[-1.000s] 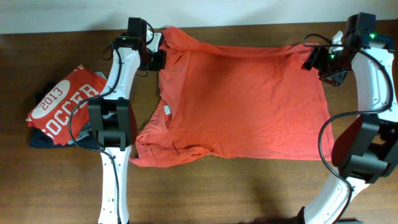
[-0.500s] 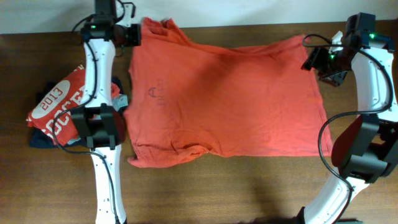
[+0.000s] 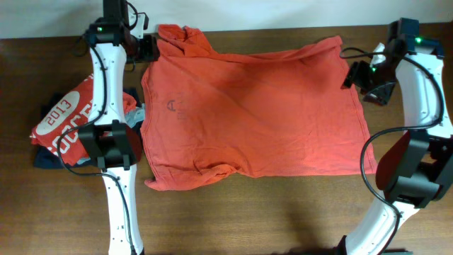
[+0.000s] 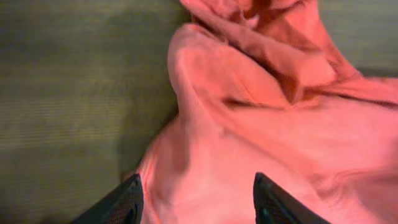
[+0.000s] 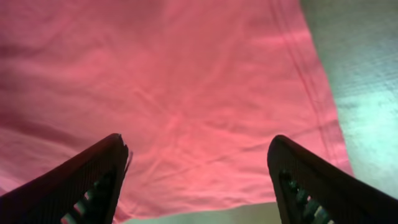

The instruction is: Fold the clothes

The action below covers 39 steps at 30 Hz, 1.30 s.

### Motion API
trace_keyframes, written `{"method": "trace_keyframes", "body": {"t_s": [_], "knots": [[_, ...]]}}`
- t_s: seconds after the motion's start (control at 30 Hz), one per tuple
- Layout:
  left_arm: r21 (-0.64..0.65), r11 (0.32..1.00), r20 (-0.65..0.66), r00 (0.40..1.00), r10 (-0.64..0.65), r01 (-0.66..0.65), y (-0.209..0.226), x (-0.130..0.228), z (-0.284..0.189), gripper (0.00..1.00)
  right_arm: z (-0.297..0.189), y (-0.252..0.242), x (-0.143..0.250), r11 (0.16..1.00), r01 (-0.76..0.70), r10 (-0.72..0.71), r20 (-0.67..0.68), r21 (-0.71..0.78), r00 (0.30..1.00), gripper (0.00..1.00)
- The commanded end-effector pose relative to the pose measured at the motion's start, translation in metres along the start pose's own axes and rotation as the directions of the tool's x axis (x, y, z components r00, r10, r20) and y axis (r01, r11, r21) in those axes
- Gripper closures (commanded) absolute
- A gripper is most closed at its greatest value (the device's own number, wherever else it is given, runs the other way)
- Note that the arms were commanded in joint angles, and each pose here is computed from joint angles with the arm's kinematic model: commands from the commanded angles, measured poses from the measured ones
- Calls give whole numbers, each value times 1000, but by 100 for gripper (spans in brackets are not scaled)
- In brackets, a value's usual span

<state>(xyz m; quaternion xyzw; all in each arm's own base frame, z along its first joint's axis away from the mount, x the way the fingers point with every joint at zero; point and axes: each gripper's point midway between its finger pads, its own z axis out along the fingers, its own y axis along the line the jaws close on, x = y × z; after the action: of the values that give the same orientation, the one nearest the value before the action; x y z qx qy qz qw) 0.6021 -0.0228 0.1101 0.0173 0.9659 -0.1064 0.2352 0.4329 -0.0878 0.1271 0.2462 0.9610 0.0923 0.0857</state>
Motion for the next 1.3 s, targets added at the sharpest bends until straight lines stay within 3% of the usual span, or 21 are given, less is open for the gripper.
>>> {"method": "trace_keyframes", "body": {"t_s": [0.0, 0.13, 0.23, 0.33, 0.5, 0.73, 0.87, 1.03, 1.13, 1.27], "knots": [[-9, 1000, 61, 998, 22, -22, -9, -14, -45, 44, -13, -10, 3, 1000, 26, -26, -1, -9, 1000, 28], [-8, 1000, 58, 998, 24, -24, -24, -6, -102, 44, -26, -4, 19, 995, 51, -55, -48, -82, 997, 33], [-6, 1000, 67, 997, 30, -30, -36, 0, -144, 44, -50, 3, 25, 990, 88, -89, -10, -107, 996, 33], [-21, 999, 94, 995, 44, -42, -48, 8, -191, 44, -89, 11, 32, 986, 118, -109, 77, -116, 991, 33], [-89, 992, 258, 960, 109, -89, -72, 3, -278, 45, -165, 22, 54, 975, 183, -146, 262, -123, 954, 32], [-177, 966, 391, 888, 243, -187, -131, 28, -367, 41, -258, 36, 113, 953, 276, -183, 490, -123, 852, 30], [-175, 951, 313, 901, 300, -256, -158, 58, -367, 33, -282, 35, 143, 950, 299, -205, 547, -88, 812, 29], [-308, 939, 132, 971, 200, -151, -133, 100, -337, 29, -279, 16, 161, 984, 174, -124, 525, -47, 842, 20], [-340, 934, -13, 993, 116, -113, -116, 130, -302, 30, -243, 7, 160, 993, 113, -86, 432, -37, 898, 14], [-360, 925, -197, 979, 51, -121, -102, 167, -253, 30, -168, -6, 149, 997, 72, -70, 269, 3, 961, 20]]}}
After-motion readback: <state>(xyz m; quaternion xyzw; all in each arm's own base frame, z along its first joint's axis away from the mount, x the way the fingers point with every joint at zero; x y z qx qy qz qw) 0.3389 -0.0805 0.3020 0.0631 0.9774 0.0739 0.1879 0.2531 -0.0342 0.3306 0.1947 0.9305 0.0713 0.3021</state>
